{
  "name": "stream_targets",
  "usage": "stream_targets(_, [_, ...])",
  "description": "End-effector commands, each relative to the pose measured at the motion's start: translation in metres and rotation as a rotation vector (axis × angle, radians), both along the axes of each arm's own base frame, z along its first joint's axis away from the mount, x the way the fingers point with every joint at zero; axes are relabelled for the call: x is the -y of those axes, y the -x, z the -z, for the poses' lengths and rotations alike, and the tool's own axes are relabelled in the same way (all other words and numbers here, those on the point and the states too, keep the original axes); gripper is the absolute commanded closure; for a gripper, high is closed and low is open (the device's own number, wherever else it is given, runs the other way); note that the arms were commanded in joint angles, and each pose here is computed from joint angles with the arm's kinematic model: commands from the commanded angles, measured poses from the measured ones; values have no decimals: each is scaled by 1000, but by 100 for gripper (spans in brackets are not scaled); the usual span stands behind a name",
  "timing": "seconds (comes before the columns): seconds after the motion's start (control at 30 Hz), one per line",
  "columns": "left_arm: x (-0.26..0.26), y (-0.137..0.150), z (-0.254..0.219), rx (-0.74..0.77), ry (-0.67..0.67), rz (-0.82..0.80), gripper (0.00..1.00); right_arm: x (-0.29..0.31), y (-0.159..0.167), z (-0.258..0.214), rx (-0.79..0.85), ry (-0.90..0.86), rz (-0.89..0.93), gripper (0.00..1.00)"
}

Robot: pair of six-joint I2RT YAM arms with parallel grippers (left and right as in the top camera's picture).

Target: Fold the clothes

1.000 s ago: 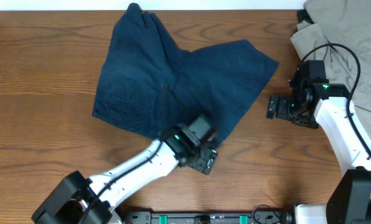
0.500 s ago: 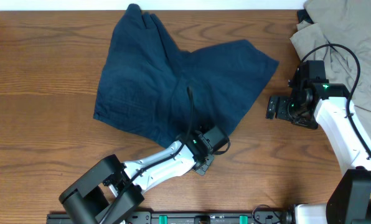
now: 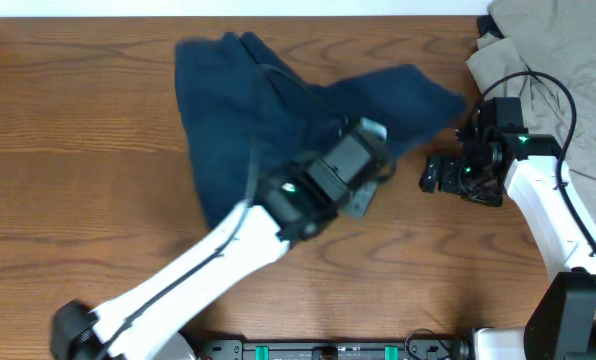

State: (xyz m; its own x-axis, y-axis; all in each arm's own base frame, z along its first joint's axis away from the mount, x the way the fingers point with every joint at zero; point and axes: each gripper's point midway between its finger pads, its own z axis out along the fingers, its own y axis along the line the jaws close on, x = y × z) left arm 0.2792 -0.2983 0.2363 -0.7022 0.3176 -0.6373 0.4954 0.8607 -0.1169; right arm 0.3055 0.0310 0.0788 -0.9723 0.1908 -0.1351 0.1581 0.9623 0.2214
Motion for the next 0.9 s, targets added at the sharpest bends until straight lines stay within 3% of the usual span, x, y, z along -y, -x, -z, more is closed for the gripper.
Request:
stream_targets(0.0, [-4, -12, -45, 85, 65, -19, 94, -27, 5, -4, 22, -83, -140, 5])
stream_targets(0.17, [-1, -16, -92, 161, 153, -23, 94, -52, 7, 3, 43, -102, -223, 4])
stream_targets(0.4, [-10, -40, -133, 290, 218, -110, 94, -127, 17, -6, 126, -291, -472, 1])
stream_targets(0.67, [-39, -72, -147, 368, 229, -237, 94, -187, 56, -24, 145, -470, -746, 1])
stream_targets(0.87, [-55, -86, -150, 383, 232, -285, 94, -201, 61, -27, 167, -492, -800, 1])
